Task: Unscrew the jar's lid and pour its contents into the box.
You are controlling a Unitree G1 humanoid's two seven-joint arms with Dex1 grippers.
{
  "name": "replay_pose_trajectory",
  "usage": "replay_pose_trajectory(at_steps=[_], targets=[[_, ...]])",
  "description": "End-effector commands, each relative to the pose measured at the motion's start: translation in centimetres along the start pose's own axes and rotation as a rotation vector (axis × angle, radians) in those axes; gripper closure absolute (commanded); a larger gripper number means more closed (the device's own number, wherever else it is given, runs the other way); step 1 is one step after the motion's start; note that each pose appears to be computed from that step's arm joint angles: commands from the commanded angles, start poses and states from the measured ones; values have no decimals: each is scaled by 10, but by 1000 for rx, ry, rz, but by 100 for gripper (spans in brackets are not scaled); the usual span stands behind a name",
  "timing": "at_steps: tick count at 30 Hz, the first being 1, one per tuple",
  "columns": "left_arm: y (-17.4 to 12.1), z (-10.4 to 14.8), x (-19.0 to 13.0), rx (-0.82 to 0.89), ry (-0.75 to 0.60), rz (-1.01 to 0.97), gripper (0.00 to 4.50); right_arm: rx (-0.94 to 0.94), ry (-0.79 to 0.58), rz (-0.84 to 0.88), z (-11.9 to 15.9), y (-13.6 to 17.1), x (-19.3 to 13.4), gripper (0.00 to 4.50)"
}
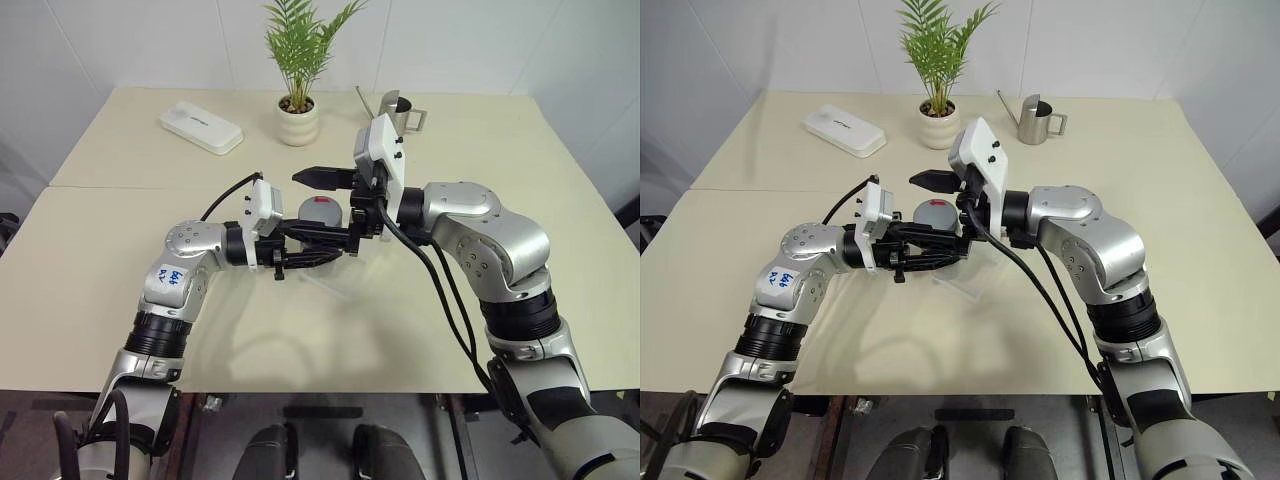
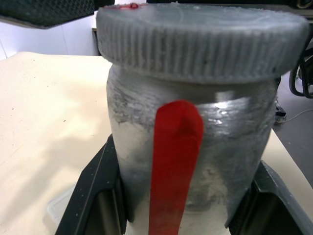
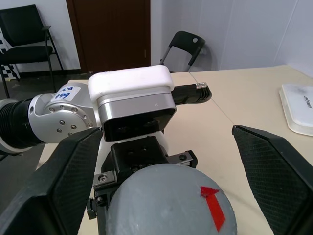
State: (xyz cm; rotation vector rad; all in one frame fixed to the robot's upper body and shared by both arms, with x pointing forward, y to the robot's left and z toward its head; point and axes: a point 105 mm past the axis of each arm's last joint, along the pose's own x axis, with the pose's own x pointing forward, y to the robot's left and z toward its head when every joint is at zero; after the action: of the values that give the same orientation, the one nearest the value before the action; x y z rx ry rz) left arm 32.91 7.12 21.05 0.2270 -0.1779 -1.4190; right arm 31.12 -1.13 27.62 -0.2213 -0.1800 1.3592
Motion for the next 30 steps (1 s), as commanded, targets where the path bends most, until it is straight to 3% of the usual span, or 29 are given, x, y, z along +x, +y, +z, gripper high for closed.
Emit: replay_pose_trajectory(at_steps=[1, 16, 26, 30], targets=[[-1, 7, -2, 37, -15, -3, 253, -49, -2, -57, 7, -11, -13, 4], [2, 8, -1, 44, -16, 0, 253, -72, 27, -117, 6, -25, -48, 4], [-2, 9, -2, 58, -23, -32, 253, -28, -49, 81, 16, 6, -47, 4], [-1, 9, -3, 55, -24, -28, 253, -21, -52, 86, 17, 7, -46, 4]])
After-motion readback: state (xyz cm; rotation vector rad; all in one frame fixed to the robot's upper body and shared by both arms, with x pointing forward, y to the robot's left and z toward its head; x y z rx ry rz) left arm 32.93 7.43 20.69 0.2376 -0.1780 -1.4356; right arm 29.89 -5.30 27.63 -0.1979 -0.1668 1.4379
